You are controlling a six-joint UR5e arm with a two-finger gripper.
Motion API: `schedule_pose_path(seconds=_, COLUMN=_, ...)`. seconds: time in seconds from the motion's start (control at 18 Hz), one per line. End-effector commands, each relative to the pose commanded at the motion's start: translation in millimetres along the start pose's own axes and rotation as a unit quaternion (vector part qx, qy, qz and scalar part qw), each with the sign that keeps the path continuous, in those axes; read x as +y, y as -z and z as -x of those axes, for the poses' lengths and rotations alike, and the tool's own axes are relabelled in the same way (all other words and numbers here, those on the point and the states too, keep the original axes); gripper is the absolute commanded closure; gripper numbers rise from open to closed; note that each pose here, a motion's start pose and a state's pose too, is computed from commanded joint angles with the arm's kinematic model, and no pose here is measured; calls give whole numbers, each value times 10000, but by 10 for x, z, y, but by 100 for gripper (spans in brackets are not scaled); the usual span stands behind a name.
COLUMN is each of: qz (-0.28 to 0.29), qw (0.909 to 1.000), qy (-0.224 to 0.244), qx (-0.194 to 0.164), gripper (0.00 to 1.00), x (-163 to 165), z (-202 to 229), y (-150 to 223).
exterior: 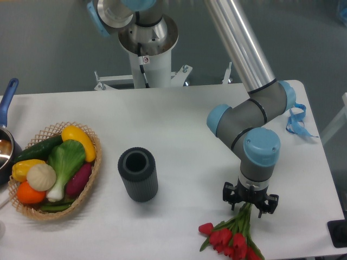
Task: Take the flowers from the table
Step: 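Close the gripper around the bundled tulip stems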
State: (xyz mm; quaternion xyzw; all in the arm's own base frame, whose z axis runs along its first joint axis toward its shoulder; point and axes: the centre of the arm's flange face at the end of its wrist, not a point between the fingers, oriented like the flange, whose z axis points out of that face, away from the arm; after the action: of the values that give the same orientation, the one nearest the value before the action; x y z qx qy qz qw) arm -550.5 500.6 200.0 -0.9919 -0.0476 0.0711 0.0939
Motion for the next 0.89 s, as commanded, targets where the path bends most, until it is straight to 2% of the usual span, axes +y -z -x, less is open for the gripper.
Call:
schedule_pose_path(seconds=0.17, qz=10, qw=10000, qy=-7, qx=3, gripper=62, x=-2, z=-12, y=-6)
schedule_pose_path(seconds=0.44, qz=18, qw=10000, qy=-6, qx=16, gripper=79, x=-2, z=-29, y=-18)
schedule_pose_path(seconds=0.89, qz=-32, qw=10000, qy=-20, qx=-52, gripper=80, x=-23, z=4, y=82)
